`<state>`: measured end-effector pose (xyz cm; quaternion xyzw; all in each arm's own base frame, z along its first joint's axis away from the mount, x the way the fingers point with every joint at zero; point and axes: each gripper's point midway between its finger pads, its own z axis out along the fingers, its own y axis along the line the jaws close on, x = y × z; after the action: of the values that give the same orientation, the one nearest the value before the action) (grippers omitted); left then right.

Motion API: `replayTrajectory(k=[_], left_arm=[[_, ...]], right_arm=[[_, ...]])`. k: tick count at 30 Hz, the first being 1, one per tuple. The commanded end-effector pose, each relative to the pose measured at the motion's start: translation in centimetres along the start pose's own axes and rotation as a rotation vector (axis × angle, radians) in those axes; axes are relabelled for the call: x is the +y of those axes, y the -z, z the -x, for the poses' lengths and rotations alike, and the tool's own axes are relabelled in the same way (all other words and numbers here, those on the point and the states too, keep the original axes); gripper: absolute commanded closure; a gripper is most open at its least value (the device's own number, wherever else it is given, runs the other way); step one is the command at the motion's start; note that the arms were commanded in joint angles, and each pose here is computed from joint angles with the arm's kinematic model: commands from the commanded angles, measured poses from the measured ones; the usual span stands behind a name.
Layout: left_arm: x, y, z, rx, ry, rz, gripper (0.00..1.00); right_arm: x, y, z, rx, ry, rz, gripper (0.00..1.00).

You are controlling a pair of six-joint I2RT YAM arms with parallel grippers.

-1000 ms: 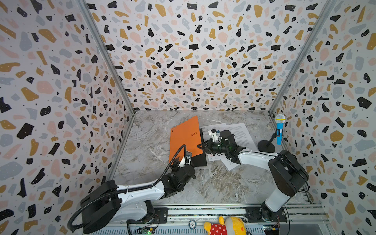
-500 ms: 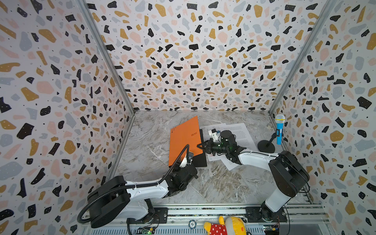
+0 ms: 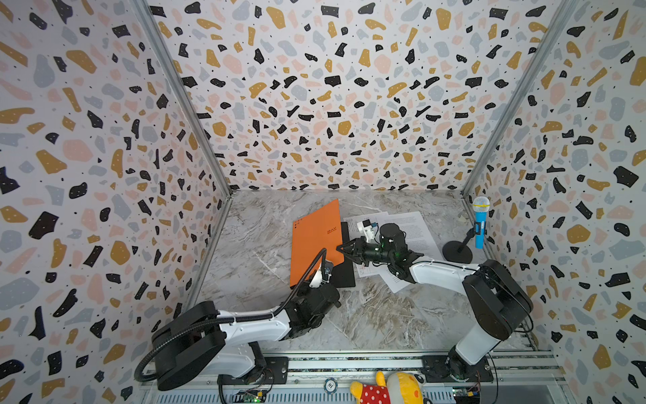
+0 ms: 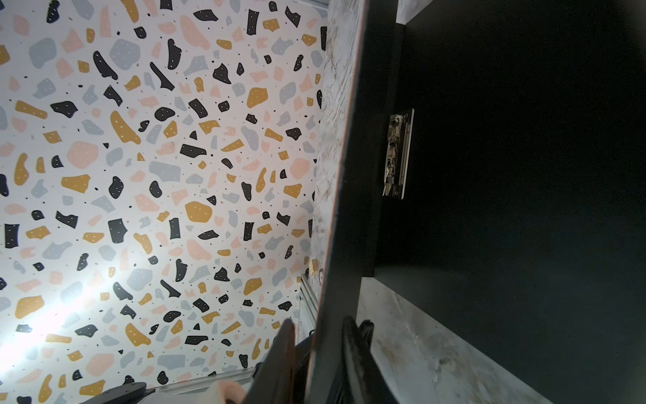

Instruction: Put the files into the folder

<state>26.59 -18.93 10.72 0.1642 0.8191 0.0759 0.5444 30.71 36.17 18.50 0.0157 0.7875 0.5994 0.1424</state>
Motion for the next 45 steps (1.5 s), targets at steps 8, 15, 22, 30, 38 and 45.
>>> replayTrajectory(k=[8,15,22,30,38,45], left_arm=[[0.2,0.6,2.4,-0.079,0.079,-0.009,0.93],[1.6,1.3,2.8,-0.117,0.163,0.015,0.98],[3.4,2.3,2.6,-0.151,0.234,0.047,1.00],[5.6,3.7,2.3,-0.207,0.336,0.057,1.00],[8.5,4.9,0.6,-0.261,0.502,0.104,0.98],[10.4,5.6,-0.8,-0.321,0.654,0.103,0.91]], right_arm=[[2.9,1.0,0.7,-0.016,0.063,0.067,0.55],[2.6,1.9,1.6,-0.069,0.161,0.014,0.38],[0.0,3.3,3.0,-0.123,0.266,-0.117,0.30],[-7.7,5.1,3.8,-0.095,0.287,-0.337,0.27],[-10.9,7.5,3.9,-0.114,0.290,-0.420,0.27],[-11.9,7.5,3.6,-0.088,0.283,-0.427,0.27]])
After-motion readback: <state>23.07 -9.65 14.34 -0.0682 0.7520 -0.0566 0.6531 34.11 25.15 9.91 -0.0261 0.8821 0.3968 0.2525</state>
